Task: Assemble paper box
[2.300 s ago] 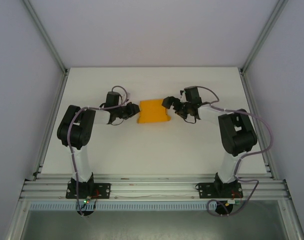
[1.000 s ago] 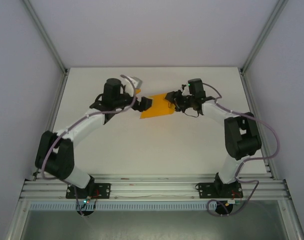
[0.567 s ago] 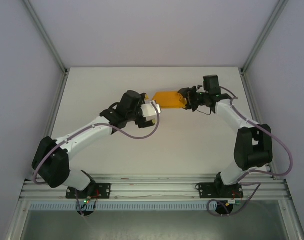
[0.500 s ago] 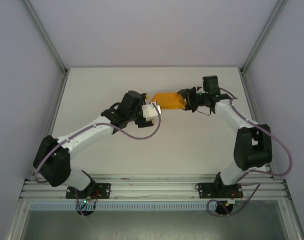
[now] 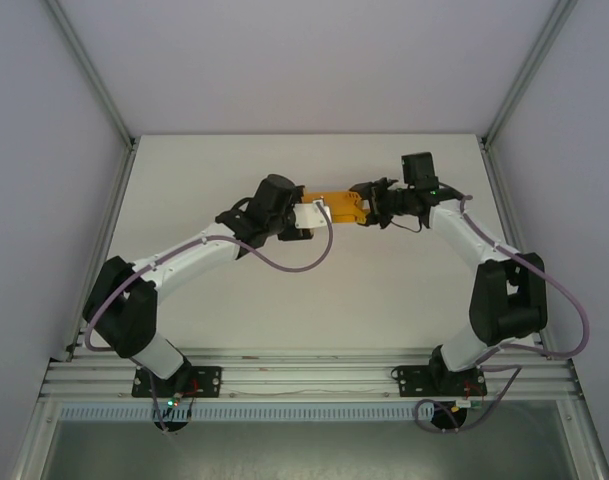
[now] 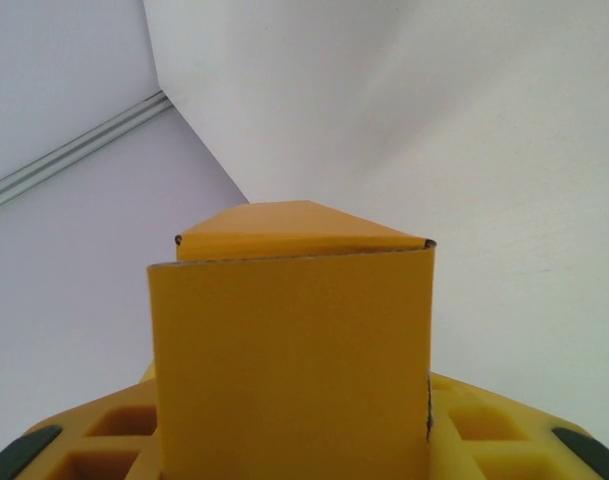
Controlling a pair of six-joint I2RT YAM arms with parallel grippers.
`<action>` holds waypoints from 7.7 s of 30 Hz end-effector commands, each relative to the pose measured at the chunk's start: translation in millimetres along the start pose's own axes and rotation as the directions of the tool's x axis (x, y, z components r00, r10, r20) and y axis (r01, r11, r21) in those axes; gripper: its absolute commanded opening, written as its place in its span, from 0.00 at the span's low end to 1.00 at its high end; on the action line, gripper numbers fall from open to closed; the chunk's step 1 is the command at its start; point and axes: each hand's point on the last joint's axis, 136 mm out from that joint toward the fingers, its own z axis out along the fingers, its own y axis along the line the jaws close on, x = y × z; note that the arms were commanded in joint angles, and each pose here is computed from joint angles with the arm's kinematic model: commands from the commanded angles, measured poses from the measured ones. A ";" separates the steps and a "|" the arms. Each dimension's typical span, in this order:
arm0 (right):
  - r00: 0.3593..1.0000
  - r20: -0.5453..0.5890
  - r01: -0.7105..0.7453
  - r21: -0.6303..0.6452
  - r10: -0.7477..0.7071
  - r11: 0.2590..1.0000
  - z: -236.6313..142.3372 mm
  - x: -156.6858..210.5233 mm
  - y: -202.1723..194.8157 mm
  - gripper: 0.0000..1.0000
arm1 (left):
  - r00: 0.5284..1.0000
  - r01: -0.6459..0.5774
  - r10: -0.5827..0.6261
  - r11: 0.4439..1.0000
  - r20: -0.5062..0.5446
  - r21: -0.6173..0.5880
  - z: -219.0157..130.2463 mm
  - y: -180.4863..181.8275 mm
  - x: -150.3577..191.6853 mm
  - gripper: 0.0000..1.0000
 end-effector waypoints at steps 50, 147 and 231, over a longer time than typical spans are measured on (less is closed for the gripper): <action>-0.033 -0.232 0.964 0.251 -0.972 -0.092 -21.5 17.0 -55.1 0.72 | 0.866 0.379 -0.040 0.701 -0.498 0.604 6.5 -103.8 62.5 0.32; 0.299 0.070 0.641 0.724 -0.952 0.254 25.0 -9.0 -92.3 0.00 | 0.428 0.857 -0.828 0.499 -0.363 -0.127 -5.2 -22.1 66.3 0.43; 0.231 0.293 0.738 0.568 -0.928 0.363 15.2 42.9 -59.7 0.62 | 0.199 0.871 -0.945 0.292 -0.259 -0.394 -24.7 -150.3 122.7 0.00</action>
